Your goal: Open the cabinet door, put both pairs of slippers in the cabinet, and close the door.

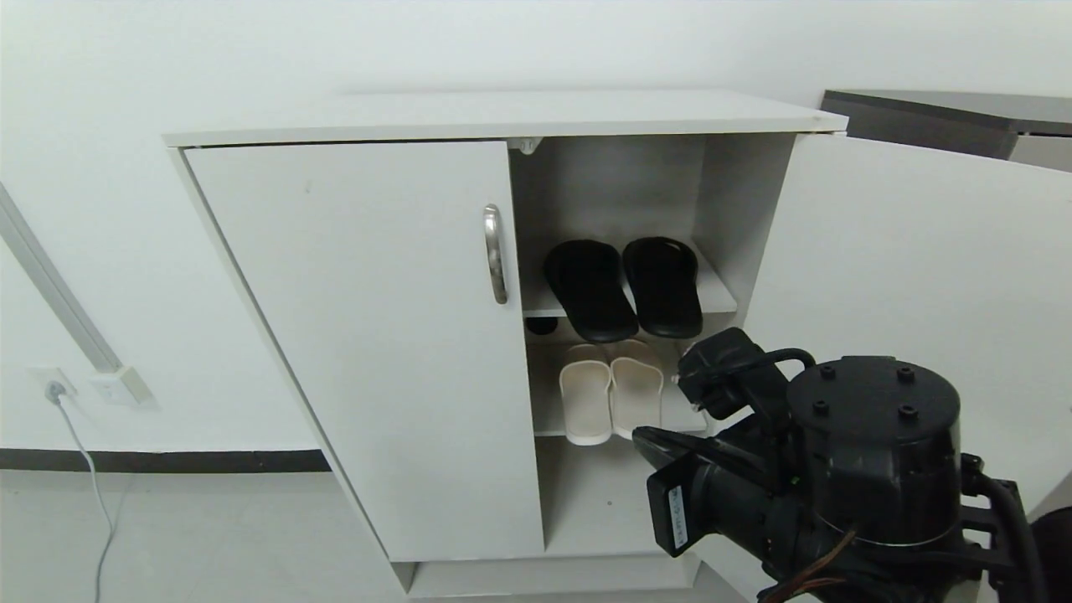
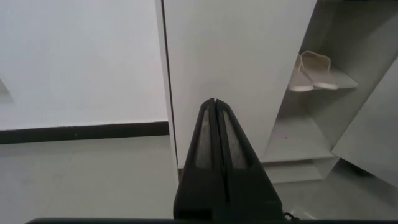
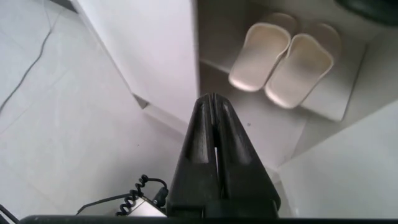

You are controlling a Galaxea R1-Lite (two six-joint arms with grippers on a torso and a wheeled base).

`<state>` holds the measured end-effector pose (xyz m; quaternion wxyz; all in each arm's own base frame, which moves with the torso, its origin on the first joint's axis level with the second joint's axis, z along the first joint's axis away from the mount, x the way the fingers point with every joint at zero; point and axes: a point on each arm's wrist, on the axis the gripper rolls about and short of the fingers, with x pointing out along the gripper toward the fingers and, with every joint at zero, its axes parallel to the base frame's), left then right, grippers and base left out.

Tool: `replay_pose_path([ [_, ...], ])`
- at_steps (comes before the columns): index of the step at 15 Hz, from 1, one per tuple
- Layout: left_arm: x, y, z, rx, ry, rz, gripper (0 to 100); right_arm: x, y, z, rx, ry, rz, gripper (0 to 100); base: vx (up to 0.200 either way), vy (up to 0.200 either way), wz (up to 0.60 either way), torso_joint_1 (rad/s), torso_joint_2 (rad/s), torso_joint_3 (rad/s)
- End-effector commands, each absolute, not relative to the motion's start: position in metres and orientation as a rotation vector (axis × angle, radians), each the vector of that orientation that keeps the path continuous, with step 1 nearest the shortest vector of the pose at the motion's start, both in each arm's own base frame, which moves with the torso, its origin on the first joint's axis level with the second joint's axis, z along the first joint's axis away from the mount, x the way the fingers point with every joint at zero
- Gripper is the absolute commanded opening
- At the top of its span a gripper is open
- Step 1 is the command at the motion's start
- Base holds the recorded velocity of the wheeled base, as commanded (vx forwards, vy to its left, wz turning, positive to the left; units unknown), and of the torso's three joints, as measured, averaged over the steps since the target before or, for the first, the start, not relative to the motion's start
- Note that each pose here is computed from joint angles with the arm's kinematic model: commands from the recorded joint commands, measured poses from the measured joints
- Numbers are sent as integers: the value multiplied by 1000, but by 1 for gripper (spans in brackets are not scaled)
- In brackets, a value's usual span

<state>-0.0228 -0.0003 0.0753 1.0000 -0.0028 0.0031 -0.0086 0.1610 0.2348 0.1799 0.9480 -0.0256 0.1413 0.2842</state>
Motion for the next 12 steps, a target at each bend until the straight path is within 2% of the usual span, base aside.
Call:
replay_pose_path([
  [1, -23, 0, 75, -6, 5, -17, 0, 161, 236, 178, -54, 290, 580, 0, -200, 0, 0, -7, -2, 2],
  [6, -23, 0, 75, -6, 6, -17, 0, 160, 235, 176, -61, 296, 583, 0, -200, 0, 0, 1, 1, 1],
  [12, -23, 0, 75, -6, 6, -15, 0, 160, 235, 175, -64, 299, 582, 0, 0, 0, 0, 0, 0, 0],
])
